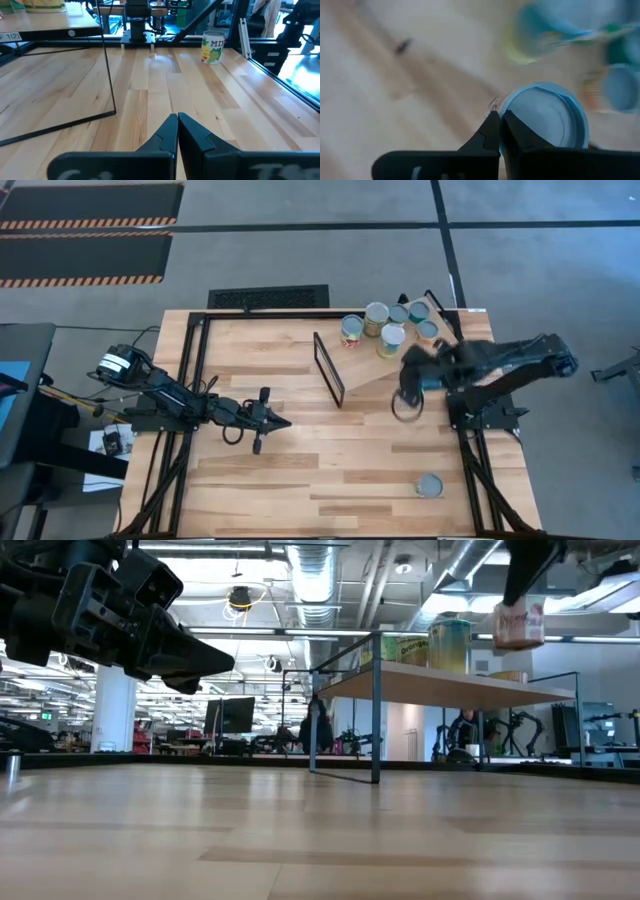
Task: Pick and place cans onto a shelf
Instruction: Put the canned diced tomatoes on the shelf
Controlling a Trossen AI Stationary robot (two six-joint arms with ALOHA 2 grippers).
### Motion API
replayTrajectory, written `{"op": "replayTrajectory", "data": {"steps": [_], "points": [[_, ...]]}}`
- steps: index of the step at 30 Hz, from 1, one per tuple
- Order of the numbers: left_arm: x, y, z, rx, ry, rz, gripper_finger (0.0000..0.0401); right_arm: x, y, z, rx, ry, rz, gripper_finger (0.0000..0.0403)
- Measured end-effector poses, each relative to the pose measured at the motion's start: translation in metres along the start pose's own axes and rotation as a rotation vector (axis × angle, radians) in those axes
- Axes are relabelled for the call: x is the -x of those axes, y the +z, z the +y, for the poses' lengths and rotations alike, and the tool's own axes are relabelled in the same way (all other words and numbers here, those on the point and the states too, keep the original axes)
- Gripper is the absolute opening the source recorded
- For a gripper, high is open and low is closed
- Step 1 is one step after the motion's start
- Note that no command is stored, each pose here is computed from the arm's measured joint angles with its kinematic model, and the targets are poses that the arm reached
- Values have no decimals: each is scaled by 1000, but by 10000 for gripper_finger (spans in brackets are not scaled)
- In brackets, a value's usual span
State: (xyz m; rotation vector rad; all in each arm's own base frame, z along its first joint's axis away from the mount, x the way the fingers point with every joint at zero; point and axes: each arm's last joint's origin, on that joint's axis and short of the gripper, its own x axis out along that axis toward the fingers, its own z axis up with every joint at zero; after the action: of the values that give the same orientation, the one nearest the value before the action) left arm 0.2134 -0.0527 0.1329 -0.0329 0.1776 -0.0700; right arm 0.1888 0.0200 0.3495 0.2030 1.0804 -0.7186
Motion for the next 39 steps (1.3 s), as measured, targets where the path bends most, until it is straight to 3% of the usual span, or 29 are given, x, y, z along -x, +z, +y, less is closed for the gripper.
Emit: {"op": "replayTrajectory", "data": {"steps": [9, 13, 39], "points": [[0, 0, 0, 0, 0, 1, 0, -19, 25, -47, -83, -76, 29, 13], [0, 0, 0, 0, 0, 1, 0, -33, 31, -51, -79, -29, 37, 13], [0, 0, 0, 1, 0, 2, 0, -65, 49, -68, -137, -43, 79, 41]]}}
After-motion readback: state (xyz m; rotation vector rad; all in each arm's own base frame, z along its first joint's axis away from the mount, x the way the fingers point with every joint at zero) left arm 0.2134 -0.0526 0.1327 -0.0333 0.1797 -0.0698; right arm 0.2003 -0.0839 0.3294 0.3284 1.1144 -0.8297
